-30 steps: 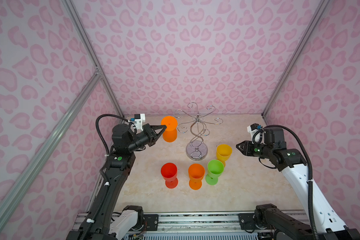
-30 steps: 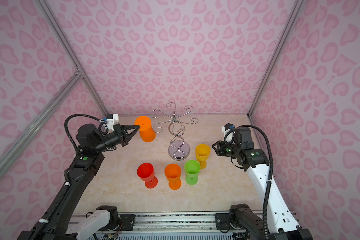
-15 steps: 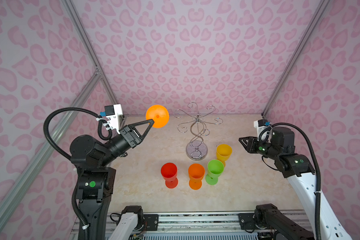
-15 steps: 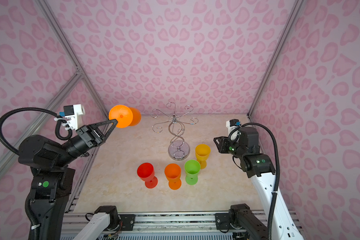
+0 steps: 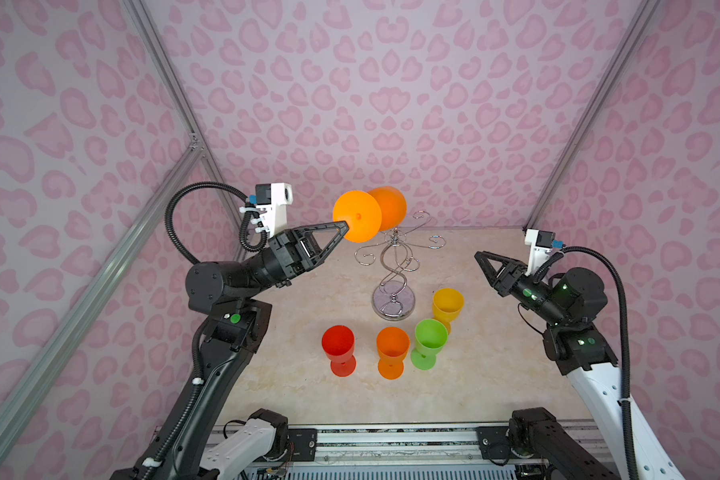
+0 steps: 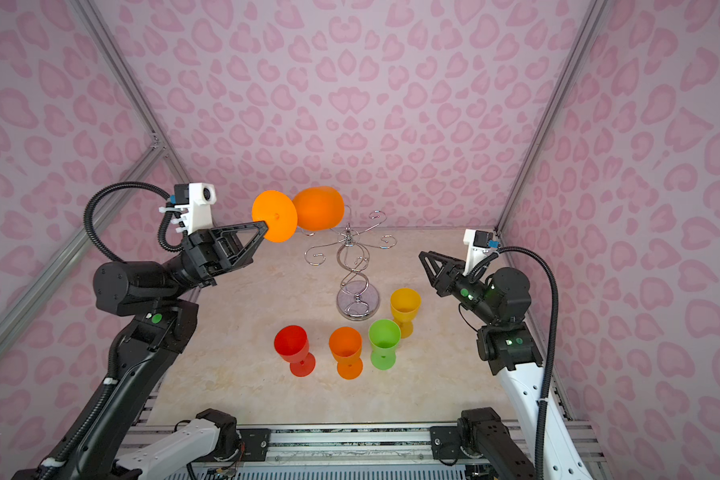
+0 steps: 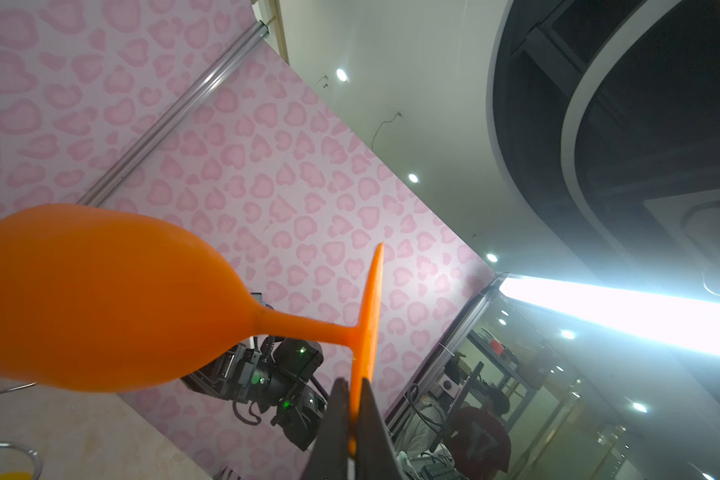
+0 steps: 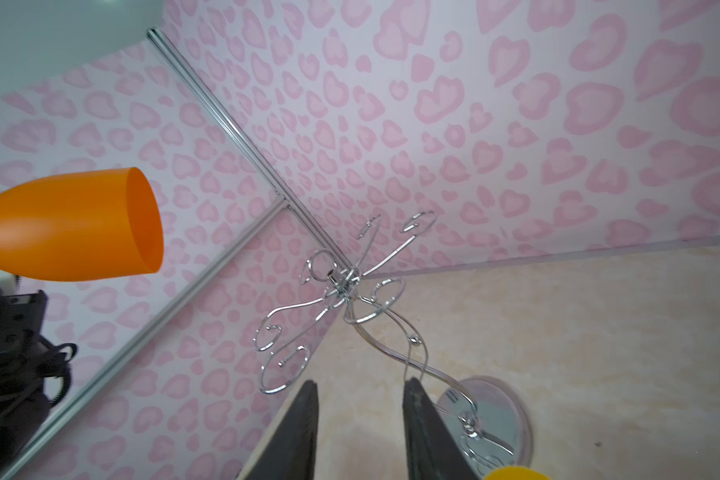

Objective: Take the wine glass off the wine glass rack
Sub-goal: 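Raise the orange glass toward the center while the right gripper rises toward it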

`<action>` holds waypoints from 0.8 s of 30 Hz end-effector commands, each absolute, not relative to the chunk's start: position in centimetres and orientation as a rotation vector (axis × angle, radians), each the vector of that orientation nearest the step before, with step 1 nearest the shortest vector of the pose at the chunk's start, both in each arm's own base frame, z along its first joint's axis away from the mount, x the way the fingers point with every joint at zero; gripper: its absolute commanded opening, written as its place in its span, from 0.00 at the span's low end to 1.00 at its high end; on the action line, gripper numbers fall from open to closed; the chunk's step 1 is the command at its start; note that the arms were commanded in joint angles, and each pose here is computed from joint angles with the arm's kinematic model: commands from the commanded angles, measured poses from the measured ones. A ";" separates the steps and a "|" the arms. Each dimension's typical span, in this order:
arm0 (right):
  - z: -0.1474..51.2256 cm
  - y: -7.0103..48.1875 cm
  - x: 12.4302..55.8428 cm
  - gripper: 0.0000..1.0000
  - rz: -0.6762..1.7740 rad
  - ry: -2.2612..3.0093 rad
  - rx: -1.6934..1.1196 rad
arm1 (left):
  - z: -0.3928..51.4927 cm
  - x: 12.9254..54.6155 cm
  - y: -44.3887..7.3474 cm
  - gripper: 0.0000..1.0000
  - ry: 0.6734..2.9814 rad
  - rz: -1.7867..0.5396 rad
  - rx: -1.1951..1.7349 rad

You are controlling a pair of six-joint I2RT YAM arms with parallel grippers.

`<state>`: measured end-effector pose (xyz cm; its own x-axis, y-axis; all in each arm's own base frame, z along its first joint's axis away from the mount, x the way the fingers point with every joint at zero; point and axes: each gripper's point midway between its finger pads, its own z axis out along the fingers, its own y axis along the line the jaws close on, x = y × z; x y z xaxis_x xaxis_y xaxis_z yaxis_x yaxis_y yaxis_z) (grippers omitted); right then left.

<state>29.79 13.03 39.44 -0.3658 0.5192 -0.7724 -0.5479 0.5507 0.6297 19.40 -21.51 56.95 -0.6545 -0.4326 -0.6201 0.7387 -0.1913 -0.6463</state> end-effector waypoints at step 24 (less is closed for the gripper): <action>49.7 15.4 25.7 0.55 1.705 0.985 -0.345 | 55.2 22.3 -27.0 0.03 0.956 -2.473 0.402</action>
<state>26.48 15.08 49.50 -0.3779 0.6725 -0.6364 -0.8828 -0.0546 0.4665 23.27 -27.76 54.28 -0.8660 -0.2967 -0.4026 0.4956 -0.6175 -0.6109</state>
